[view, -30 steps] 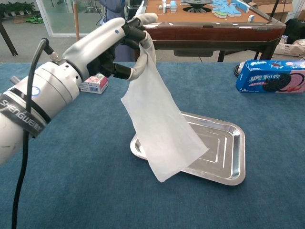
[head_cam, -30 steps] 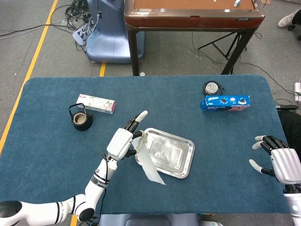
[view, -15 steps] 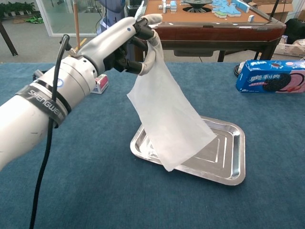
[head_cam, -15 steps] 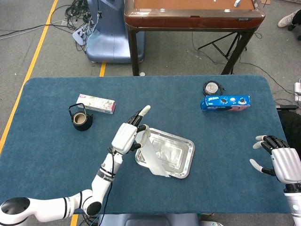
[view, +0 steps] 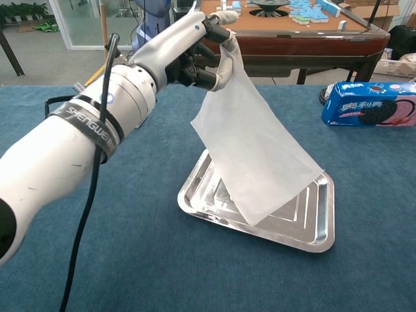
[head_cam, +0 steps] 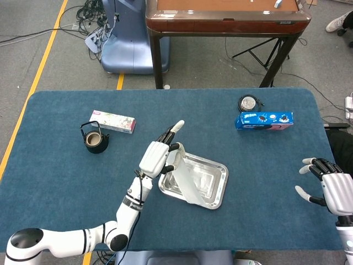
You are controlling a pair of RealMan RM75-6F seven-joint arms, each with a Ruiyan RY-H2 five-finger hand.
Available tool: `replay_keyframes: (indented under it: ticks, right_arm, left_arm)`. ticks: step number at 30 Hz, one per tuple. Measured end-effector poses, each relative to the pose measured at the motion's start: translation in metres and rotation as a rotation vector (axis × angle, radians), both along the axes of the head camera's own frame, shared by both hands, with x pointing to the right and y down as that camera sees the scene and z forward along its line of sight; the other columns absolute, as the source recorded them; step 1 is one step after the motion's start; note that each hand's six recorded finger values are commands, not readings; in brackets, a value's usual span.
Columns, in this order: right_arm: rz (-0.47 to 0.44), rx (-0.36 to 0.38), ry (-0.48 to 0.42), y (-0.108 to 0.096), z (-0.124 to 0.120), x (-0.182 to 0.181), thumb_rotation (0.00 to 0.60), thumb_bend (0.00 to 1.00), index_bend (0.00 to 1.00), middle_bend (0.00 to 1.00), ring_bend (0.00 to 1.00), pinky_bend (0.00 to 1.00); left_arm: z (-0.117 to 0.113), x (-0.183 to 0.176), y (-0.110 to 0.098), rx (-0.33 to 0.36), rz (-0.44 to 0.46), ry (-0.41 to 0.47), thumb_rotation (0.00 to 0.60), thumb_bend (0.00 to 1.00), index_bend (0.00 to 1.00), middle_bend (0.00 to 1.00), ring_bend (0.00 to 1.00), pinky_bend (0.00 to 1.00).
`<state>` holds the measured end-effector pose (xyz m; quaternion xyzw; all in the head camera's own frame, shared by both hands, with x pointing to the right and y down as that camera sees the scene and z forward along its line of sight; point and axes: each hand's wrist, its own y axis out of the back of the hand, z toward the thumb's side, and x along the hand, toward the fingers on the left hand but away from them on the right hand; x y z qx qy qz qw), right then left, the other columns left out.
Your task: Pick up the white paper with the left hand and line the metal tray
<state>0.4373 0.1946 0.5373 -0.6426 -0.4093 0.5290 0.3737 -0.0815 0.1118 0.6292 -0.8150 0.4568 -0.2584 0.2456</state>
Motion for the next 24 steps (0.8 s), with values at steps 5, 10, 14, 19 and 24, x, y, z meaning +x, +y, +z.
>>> replay_keyframes:
  ticks: [5,10,14,19,24]
  right_arm:
    - [0.001,0.002,-0.001,0.000,-0.001,0.000,0.600,0.20,0.45,0.32,0.24,0.30]
    - [0.003,0.002,0.000,0.000,-0.001,0.001,0.600,0.20,0.45,0.32,0.24,0.31]
    - [0.001,0.000,-0.001,0.000,-0.001,0.001,0.600,0.20,0.45,0.32,0.24,0.31]
    - [-0.003,-0.003,0.000,0.001,0.000,0.000,0.600,0.20,0.45,0.32,0.24,0.30]
    - [-0.006,-0.007,0.001,0.001,0.002,-0.002,0.600,0.20,0.45,0.32,0.24,0.31]
  left_arm:
    - [0.011,-0.003,-0.004,-0.010,-0.025,-0.003,0.600,0.35,0.69,0.05,0.00,0.17]
    - [0.029,-0.015,-0.008,-0.031,-0.060,-0.018,0.600,0.35,0.69,0.06,0.00,0.17]
    - [0.041,-0.025,-0.008,-0.049,-0.084,-0.028,0.600,0.35,0.69,0.06,0.00,0.17]
    - [0.049,-0.040,-0.007,-0.064,-0.114,-0.034,0.600,0.35,0.69,0.06,0.00,0.17]
    - [0.054,-0.059,-0.006,-0.066,-0.139,-0.054,0.600,0.35,0.69,0.06,0.00,0.17]
